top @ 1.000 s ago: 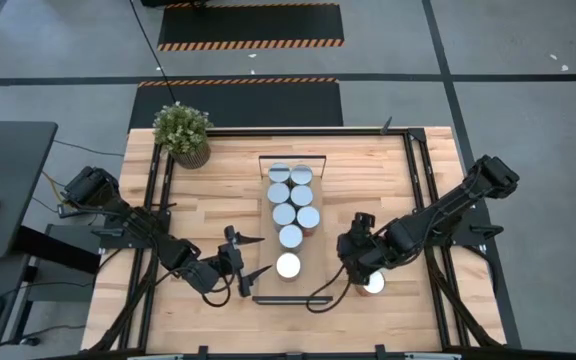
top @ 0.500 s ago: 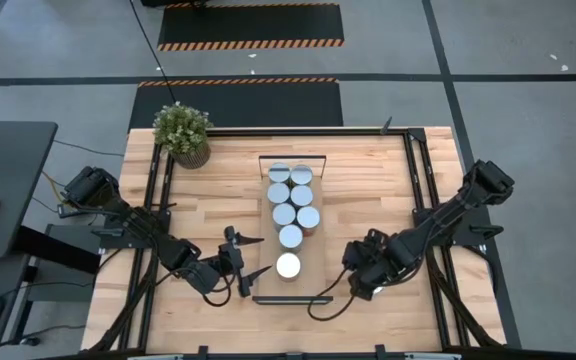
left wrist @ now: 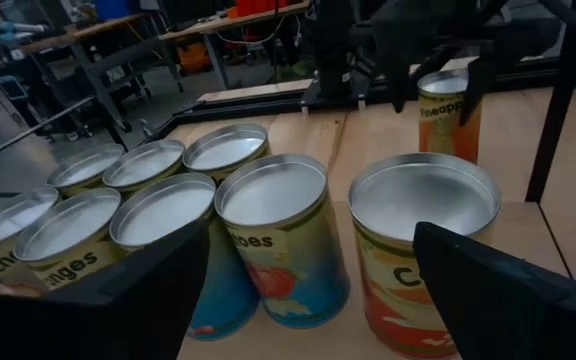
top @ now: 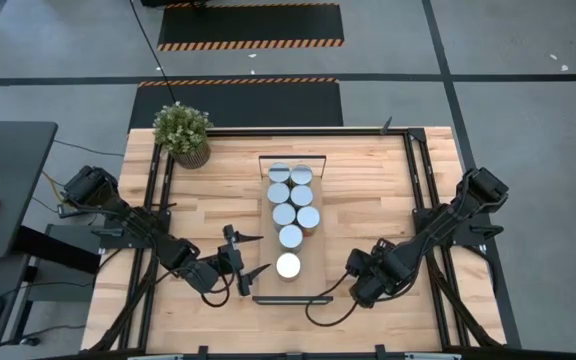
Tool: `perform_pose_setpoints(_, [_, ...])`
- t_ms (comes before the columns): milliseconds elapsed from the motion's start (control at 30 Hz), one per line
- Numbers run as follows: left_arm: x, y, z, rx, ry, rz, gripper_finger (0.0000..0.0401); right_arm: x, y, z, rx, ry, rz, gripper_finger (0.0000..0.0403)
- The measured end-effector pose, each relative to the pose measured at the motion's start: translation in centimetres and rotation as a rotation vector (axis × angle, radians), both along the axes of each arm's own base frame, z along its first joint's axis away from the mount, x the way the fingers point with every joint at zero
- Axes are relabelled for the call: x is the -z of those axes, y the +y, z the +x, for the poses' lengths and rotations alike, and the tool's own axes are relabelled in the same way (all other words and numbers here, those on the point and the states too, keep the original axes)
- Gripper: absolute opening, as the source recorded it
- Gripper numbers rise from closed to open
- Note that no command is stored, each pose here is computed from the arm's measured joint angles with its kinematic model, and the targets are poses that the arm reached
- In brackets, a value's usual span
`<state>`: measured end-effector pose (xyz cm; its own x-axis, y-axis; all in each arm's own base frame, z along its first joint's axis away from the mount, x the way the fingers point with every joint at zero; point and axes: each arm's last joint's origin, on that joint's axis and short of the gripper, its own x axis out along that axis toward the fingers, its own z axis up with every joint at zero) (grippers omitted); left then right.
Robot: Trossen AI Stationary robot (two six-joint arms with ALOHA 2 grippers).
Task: Pick and place cans onto a shelf
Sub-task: Put the canned pineapple on the shelf
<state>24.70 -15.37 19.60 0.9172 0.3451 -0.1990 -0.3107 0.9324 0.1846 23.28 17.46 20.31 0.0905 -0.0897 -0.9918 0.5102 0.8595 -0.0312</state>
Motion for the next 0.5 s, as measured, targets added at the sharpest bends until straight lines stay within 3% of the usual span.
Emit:
perform_pose_setpoints(367, [0.0,0.1,0.0,0.008,0.022,0.054,0.0357,0.0,1.4,-1.4,0.009,0.063,0.053,0.0361])
perform_pose_setpoints(500, [0.0,0.1,0.0,0.015,0.035,0.089,0.0357,0.0,1.6,-1.7,0.022,0.078,0.062,0.0343])
